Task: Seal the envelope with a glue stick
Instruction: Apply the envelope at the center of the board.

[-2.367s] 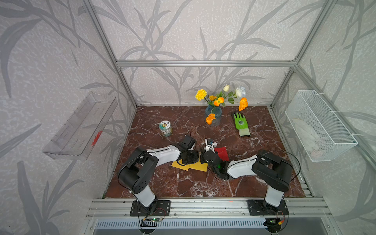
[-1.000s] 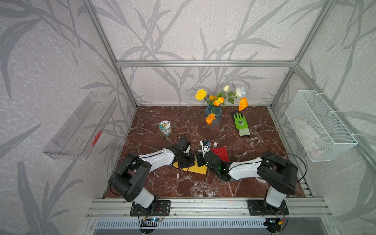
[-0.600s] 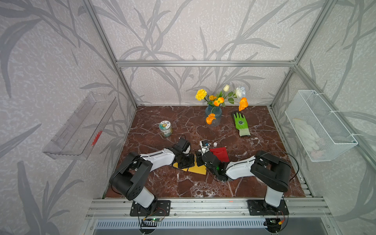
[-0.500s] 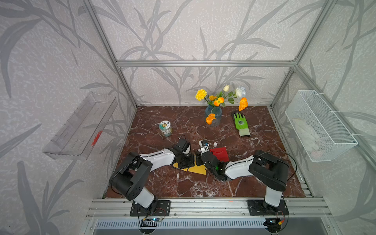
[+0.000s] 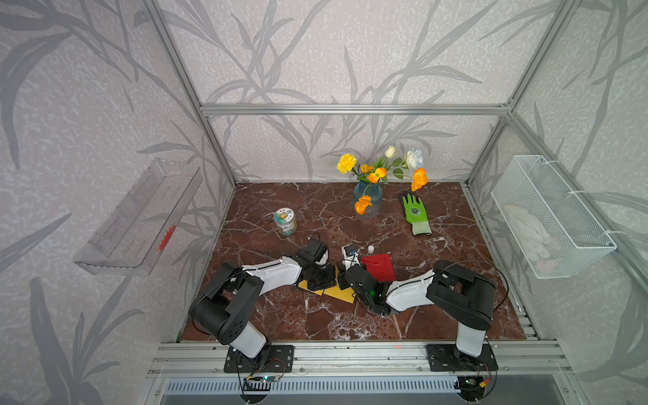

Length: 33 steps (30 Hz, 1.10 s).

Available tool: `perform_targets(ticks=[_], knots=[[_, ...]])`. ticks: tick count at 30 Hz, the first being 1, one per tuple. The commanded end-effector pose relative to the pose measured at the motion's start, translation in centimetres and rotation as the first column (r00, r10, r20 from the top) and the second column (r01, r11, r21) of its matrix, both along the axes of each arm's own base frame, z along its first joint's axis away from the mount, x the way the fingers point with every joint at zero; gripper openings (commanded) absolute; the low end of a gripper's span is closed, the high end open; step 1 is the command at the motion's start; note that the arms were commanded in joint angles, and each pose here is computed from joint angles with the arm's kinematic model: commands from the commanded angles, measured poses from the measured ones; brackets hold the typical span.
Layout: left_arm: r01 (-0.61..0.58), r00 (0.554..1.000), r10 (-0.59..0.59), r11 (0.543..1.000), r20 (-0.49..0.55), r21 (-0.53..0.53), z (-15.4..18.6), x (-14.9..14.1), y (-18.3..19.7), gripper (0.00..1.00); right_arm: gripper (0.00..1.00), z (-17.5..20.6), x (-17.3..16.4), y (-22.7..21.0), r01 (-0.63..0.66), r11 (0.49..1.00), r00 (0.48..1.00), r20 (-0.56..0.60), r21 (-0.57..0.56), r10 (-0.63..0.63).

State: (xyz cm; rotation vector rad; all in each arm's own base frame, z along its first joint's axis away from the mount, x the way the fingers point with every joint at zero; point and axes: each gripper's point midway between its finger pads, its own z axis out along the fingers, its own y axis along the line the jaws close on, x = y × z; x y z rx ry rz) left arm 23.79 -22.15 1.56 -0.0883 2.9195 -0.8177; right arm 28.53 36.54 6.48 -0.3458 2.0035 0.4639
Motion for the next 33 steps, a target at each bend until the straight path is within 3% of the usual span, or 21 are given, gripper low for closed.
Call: perform_targets(ticks=[1, 17, 26, 33], knots=[[-0.017, 0.995, 0.03, 0.99, -0.092, 0.141, -3.6, -2.2, 2.8, 0.02, 0.0, -0.1, -0.8, -0.7, -0.012, 0.996, 1.0, 0.026, -0.092, 0.015], [-0.021, 0.994, 0.037, 0.99, -0.107, 0.14, -4.1, -2.6, 2.9, 0.02, 0.0, 0.6, -1.3, -2.6, 0.002, 0.986, 0.999, 0.044, -0.165, 0.005], [-0.025, 0.993, 0.04, 0.99, -0.108, 0.135, -4.1, -2.4, 2.7, 0.02, 0.0, 4.8, -1.6, -0.6, -0.064, 0.997, 0.996, 0.05, -0.051, 0.067], [-0.029, 0.993, 0.043, 0.991, -0.108, 0.132, -4.1, -2.4, 2.7, 0.02, 0.0, 2.8, -2.2, -0.5, -0.064, 0.998, 0.998, -0.028, -0.022, 0.063]])
